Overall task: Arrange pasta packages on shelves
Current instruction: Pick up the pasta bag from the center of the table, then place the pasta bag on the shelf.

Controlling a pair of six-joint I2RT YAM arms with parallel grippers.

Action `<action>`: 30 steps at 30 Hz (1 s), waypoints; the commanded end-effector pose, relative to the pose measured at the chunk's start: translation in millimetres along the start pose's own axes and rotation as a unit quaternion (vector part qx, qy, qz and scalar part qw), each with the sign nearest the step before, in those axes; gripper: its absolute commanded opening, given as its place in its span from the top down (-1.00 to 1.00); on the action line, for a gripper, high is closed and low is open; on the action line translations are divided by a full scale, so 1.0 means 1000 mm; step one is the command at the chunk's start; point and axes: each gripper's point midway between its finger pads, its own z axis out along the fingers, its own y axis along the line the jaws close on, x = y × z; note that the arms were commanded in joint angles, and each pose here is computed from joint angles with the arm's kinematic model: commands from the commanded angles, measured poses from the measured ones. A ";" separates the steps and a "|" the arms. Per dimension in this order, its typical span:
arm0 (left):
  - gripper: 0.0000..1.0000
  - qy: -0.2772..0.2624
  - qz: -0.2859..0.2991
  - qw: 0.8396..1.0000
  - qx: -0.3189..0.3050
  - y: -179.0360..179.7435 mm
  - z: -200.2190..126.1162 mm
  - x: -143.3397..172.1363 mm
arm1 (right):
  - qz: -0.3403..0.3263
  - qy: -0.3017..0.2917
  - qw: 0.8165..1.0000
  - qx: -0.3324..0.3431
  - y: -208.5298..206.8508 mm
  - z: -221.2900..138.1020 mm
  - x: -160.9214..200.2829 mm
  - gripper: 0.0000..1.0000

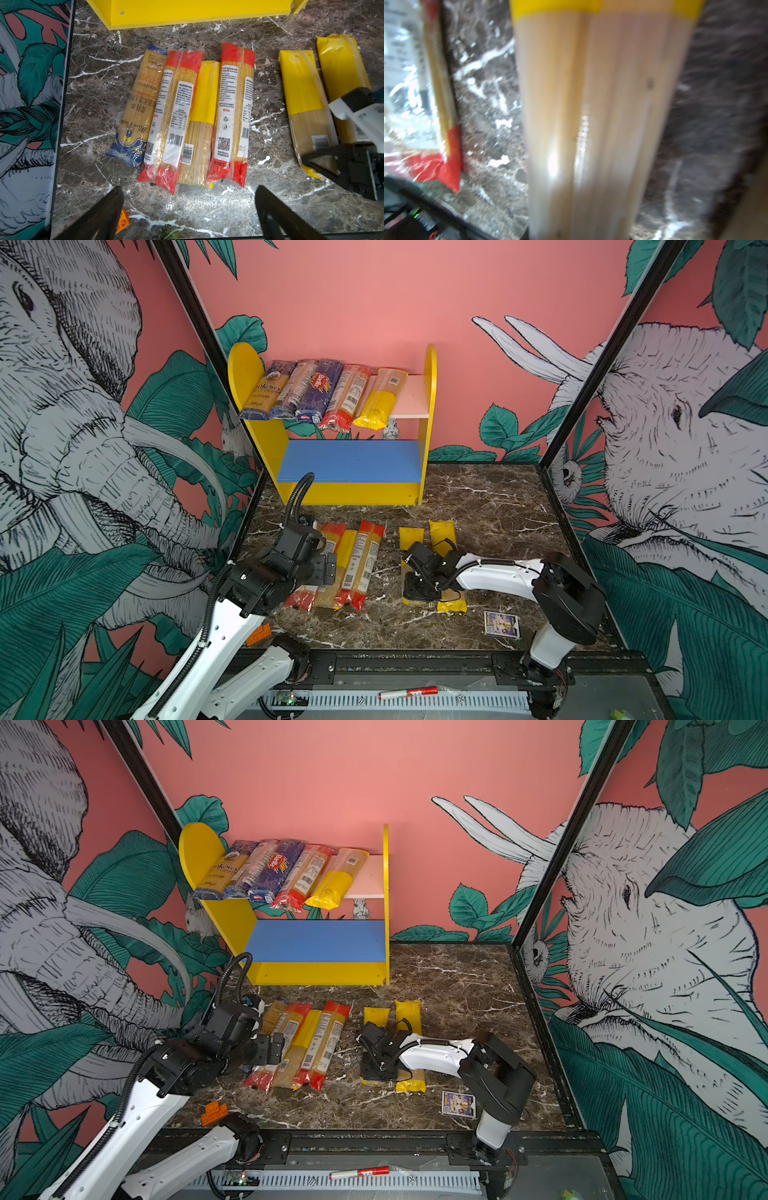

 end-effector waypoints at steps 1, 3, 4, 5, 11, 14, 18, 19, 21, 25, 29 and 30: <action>-0.99 -0.026 -0.004 1.000 -0.006 0.003 -0.007 -0.014 | -0.021 0.005 0.992 -0.124 0.048 -0.020 -0.005 1.00; -0.99 -0.032 -0.005 0.999 -0.007 0.004 -0.009 -0.017 | -0.014 -0.001 0.984 -0.176 0.063 -0.032 -0.012 1.00; -0.99 -0.035 -0.005 0.999 -0.011 0.005 -0.010 -0.019 | -0.008 -0.005 0.980 -0.201 0.069 -0.036 -0.018 1.00; -0.99 -0.037 -0.005 0.999 -0.014 0.006 -0.012 -0.020 | -0.011 -0.016 0.972 -0.236 0.081 -0.053 -0.022 1.00; -0.99 -0.056 -0.001 0.998 -0.035 0.014 -0.021 -0.033 | -0.031 -0.036 0.943 -0.329 0.110 -0.101 -0.040 1.00; -0.99 -0.062 0.005 0.997 -0.053 0.020 -0.026 -0.036 | -0.058 -0.047 0.945 -0.317 0.113 -0.124 -0.039 1.00; -0.99 -0.080 0.008 0.994 -0.071 0.027 -0.031 -0.044 | -0.089 -0.069 0.951 -0.289 0.110 -0.159 -0.037 1.00; -0.99 -0.087 0.006 0.994 -0.072 0.027 -0.032 -0.048 | -0.095 -0.077 0.951 -0.285 0.111 -0.169 -0.038 1.00; -0.99 -0.100 0.002 0.992 -0.077 0.028 -0.033 -0.056 | -0.108 -0.089 0.951 -0.277 0.112 -0.188 -0.040 1.00; -0.99 -0.115 -0.006 0.990 -0.078 0.024 -0.033 -0.072 | -0.140 -0.121 0.946 -0.267 0.124 -0.234 -0.045 1.00; -0.99 -0.126 -0.014 0.989 -0.072 0.020 -0.031 -0.083 | -0.173 -0.147 0.941 -0.252 0.132 -0.278 -0.047 1.00; -0.99 -0.128 -0.014 0.989 -0.070 0.018 -0.030 -0.085 | -0.181 -0.154 0.939 -0.249 0.134 -0.288 -0.048 1.00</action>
